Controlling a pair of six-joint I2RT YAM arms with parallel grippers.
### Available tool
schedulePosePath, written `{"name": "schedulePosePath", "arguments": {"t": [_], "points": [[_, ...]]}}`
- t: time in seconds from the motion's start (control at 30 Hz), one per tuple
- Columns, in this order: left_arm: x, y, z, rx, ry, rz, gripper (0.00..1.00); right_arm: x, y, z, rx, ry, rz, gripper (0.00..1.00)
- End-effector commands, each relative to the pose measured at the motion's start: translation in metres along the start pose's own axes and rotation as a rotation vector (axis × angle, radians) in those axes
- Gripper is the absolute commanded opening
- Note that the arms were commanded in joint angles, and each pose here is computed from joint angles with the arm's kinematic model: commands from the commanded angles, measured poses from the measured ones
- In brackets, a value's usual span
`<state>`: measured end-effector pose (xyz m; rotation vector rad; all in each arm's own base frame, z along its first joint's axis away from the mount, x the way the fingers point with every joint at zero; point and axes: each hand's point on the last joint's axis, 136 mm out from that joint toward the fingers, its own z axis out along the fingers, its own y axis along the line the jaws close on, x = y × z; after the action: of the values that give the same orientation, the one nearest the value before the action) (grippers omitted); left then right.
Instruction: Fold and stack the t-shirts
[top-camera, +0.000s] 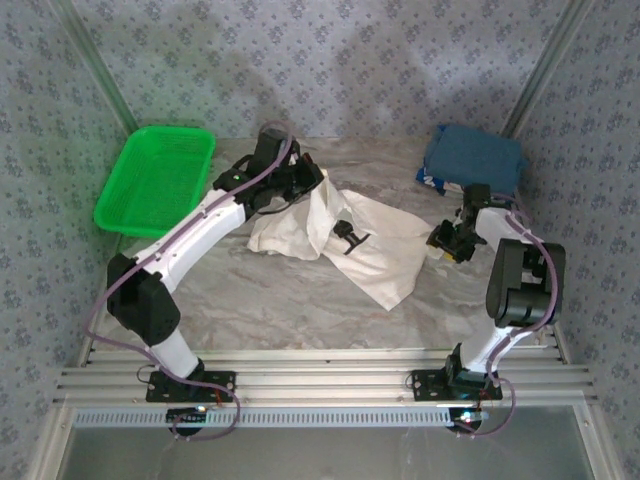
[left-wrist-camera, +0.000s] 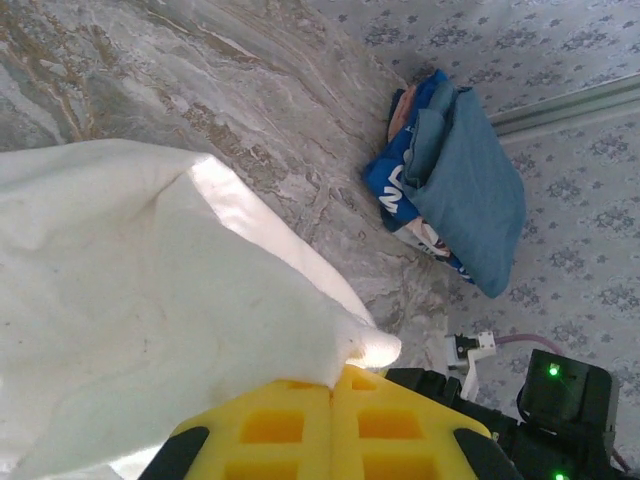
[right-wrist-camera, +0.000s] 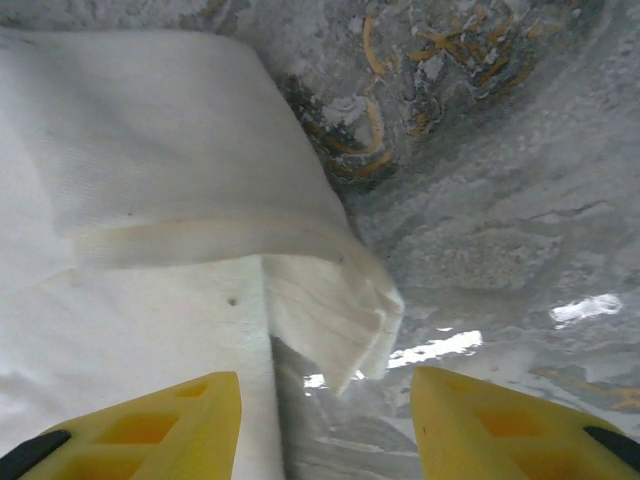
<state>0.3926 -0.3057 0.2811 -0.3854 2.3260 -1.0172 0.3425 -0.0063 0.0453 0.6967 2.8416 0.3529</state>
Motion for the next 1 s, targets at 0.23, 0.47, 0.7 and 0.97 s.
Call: {"name": "schedulePosePath", "arguments": {"t": [0.23, 0.47, 0.7, 0.97], "points": [[-0.024, -0.009, -0.033, 0.044, -0.049, 0.043, 0.0, -0.014, -0.013, 0.018, 0.184, 0.011, -0.082, 0.42], [-0.058, -0.002, -0.064, 0.035, -0.115, 0.065, 0.0, -0.051, 0.004, 0.021, 0.192, -0.052, -0.077, 0.03], [-0.102, 0.002, -0.101, 0.027, -0.217, 0.091, 0.0, -0.114, 0.053, -0.062, 0.093, -0.344, -0.124, 0.0], [-0.162, -0.005, -0.156, 0.042, -0.373, 0.128, 0.0, -0.146, 0.139, -0.187, -0.033, -0.614, -0.459, 0.0]]}}
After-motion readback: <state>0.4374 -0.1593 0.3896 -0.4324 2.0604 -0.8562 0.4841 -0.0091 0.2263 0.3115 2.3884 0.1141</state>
